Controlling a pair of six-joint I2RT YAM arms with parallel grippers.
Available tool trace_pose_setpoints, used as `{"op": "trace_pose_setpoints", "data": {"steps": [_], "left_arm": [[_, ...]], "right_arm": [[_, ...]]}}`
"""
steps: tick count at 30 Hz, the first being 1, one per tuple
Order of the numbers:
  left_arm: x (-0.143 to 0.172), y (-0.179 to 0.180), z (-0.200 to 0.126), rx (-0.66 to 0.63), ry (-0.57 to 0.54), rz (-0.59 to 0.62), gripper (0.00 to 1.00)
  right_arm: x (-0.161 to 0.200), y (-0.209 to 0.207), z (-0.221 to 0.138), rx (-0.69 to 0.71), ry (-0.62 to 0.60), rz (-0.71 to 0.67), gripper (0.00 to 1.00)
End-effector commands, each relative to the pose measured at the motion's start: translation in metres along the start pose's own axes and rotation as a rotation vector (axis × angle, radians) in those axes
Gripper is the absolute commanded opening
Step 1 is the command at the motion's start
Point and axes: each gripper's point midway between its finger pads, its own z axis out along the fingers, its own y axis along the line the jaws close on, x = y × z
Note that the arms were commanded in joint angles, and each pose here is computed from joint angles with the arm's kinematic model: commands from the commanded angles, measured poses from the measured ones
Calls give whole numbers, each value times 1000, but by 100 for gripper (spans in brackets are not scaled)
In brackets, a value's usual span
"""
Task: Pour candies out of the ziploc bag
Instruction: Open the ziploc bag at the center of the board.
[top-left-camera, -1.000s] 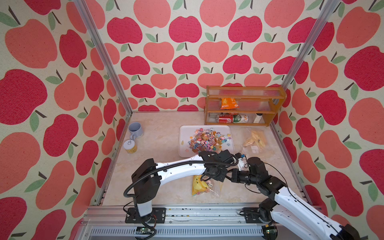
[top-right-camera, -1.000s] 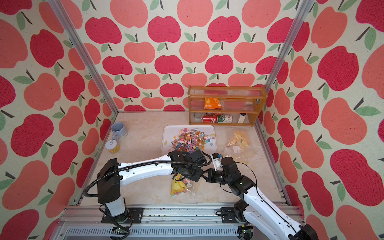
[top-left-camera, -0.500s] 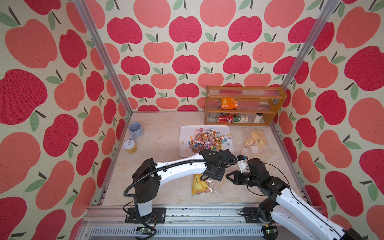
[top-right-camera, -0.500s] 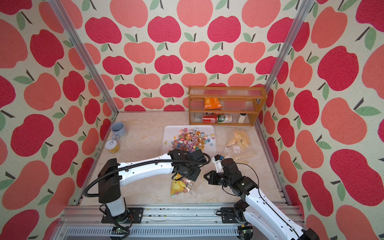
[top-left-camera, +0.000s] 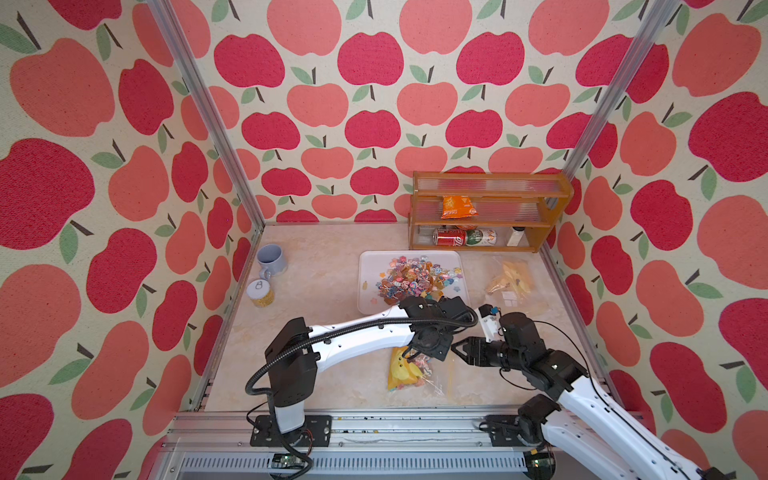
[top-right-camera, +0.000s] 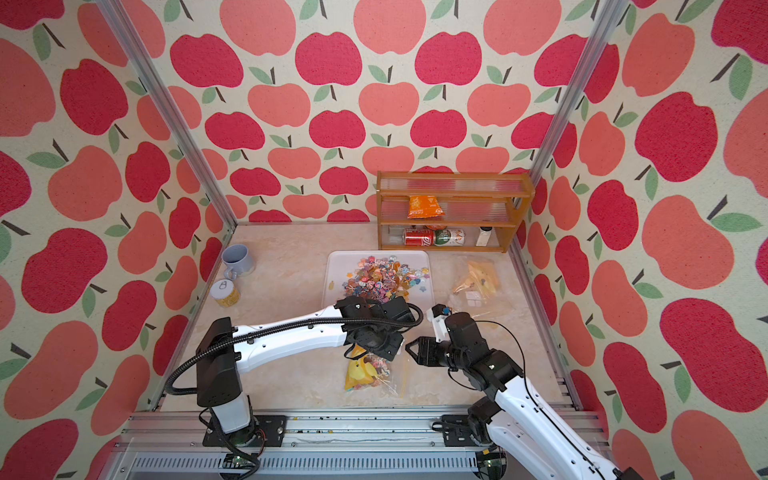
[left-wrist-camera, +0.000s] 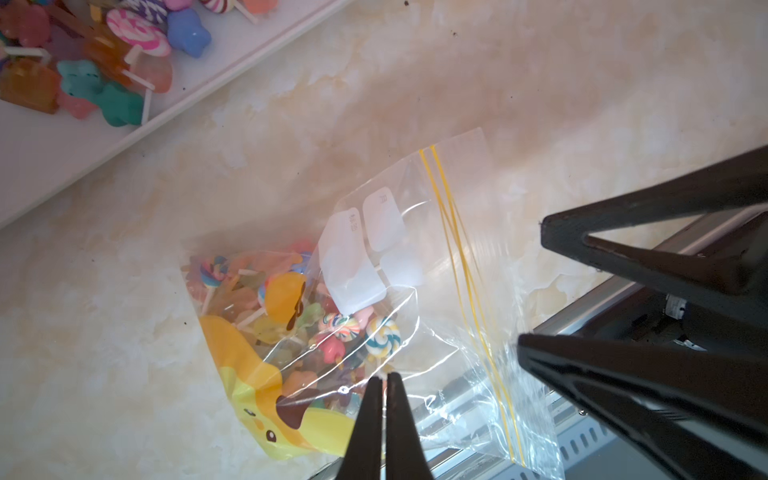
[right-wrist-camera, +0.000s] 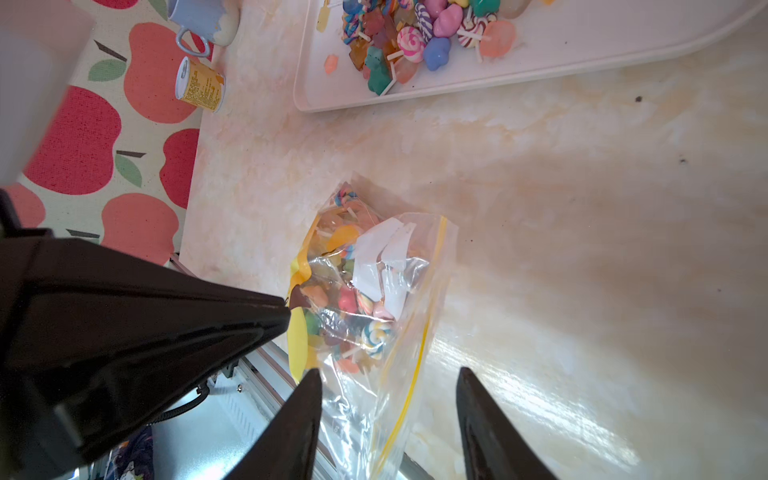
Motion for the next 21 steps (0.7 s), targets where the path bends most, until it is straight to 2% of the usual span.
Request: {"op": "trace_pose_setpoints", "data": {"steps": [1,3,5,10,15,21], "left_arm": [[-9,3,-17,15,-57,-11,0],[-8,9,-21,18,-70,-27,0],[-7,17,-26,23,-84,-50,0],[3,45,-28,39,-101,-153,0],[15,68,-23,110,-122,-288,0],[27,75,-17,162,-119,-350,0]], "right_arm": [[2,-5,-9,66,16,-32,59],[1,-6,-14,88,20,-41,59],[-2,-1,-22,83,9,-53,54],[3,26,-31,-35,49,-49,51],[17,33,-19,-84,94,-27,51],[26,26,5,-78,128,8,47]]}}
